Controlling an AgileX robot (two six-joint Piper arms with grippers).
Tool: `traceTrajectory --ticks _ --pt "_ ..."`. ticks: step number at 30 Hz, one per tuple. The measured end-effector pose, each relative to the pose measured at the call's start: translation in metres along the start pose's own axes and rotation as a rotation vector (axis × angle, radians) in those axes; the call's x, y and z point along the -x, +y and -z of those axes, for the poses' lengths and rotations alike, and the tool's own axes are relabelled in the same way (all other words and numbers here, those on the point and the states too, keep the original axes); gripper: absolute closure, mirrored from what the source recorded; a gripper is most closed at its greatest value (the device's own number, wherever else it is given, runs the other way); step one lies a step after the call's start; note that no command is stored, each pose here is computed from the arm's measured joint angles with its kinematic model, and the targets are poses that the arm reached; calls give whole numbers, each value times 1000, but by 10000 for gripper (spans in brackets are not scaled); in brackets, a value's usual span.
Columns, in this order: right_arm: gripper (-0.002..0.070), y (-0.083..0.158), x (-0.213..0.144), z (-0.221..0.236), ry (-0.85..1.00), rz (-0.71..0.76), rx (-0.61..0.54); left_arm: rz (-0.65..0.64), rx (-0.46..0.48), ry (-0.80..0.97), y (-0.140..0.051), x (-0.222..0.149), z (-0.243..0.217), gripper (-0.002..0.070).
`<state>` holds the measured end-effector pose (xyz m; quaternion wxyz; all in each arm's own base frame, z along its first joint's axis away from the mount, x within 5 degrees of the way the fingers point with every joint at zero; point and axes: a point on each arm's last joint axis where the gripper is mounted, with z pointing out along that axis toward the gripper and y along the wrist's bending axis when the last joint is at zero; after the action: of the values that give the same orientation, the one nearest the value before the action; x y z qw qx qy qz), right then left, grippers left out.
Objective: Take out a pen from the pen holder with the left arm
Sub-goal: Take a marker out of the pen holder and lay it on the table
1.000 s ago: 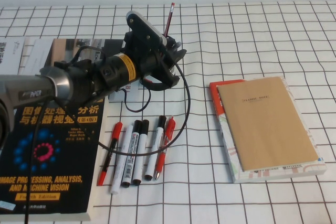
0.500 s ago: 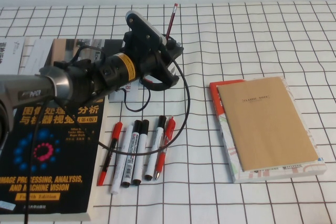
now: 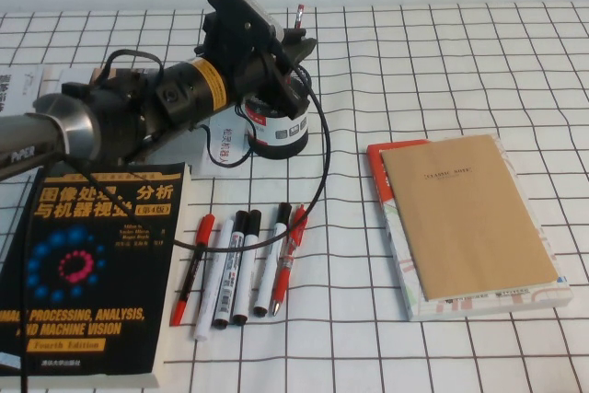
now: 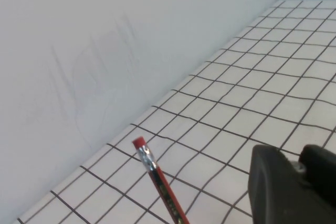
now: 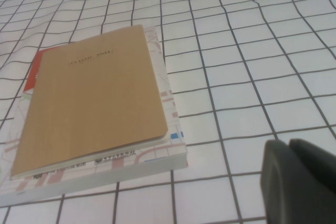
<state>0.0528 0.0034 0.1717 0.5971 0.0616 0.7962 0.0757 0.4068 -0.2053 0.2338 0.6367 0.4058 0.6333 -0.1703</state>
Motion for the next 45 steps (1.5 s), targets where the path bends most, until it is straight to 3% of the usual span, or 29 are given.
traceTrajectory --ticks 6,12,21,24,31,36,38,40,45 --pt "692 0 0 0 0 0 0 -24 18 -34 5 19 8 620" --pt "693 0 0 0 0 0 0 4 67 -116 17 66 33 620" --pt "692 0 0 0 0 0 0 367 122 -146 34 130 92 620" --pt "693 0 0 0 0 0 0 437 140 -149 33 139 108 620" --pt "693 0 0 0 0 0 0 531 264 -62 22 111 131 620" --pt "692 0 0 0 0 0 0 539 446 145 17 76 146 620" --pt "692 0 0 0 0 0 0 525 471 262 13 68 150 620" --pt "692 0 0 0 0 0 0 514 438 391 5 59 152 620" --pt "692 0 0 0 0 0 0 685 245 579 -19 47 153 620"
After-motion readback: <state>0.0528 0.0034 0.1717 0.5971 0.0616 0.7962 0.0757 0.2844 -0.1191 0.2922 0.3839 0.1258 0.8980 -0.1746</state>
